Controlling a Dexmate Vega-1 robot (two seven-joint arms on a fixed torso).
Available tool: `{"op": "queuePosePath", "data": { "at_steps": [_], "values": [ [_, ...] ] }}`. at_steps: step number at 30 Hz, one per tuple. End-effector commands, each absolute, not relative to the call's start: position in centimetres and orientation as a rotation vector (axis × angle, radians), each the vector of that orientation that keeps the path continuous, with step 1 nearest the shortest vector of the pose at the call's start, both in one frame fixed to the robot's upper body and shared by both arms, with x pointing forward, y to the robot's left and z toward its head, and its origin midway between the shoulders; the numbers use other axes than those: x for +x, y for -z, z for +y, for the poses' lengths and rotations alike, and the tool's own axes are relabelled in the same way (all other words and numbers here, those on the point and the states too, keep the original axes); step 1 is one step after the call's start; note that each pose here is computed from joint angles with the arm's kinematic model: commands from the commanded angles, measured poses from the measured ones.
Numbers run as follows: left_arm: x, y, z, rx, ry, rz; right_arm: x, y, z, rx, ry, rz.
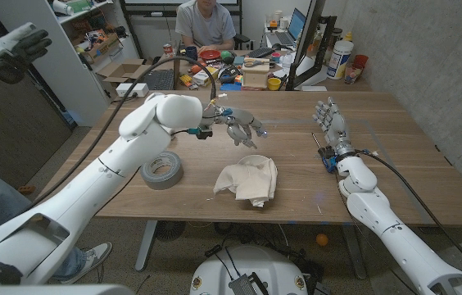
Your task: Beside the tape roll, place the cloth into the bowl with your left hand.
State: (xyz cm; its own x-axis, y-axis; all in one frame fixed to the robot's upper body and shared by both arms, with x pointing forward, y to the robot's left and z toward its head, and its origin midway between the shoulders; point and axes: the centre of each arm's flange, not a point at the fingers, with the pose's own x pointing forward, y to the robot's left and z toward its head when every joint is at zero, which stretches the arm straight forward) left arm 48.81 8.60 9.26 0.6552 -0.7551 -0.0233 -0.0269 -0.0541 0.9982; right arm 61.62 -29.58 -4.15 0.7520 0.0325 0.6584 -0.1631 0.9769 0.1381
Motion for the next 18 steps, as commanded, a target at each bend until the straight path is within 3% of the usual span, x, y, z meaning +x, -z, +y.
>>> {"op": "queuePosePath", "data": {
  "at_steps": [1, 12, 15, 18],
  "values": [
    [53.3, -8.8, 17.9, 0.834, 0.599, -0.749, 61.3, 3.6, -28.6, 0.180, -0.111, -0.729],
    [55.0, -6.6, 22.5, 0.487, 0.456, -0.855, 60.2, 2.8, -26.9, 0.160, -0.126, -0.770],
    [54.9, -5.5, 23.8, 0.447, 0.303, -0.952, 59.5, 2.6, -26.3, 0.147, -0.133, -0.790],
    [55.1, -5.0, 25.3, 0.381, 0.278, -0.981, 58.6, 2.4, -25.6, 0.132, -0.135, -0.819]
  ]
}}
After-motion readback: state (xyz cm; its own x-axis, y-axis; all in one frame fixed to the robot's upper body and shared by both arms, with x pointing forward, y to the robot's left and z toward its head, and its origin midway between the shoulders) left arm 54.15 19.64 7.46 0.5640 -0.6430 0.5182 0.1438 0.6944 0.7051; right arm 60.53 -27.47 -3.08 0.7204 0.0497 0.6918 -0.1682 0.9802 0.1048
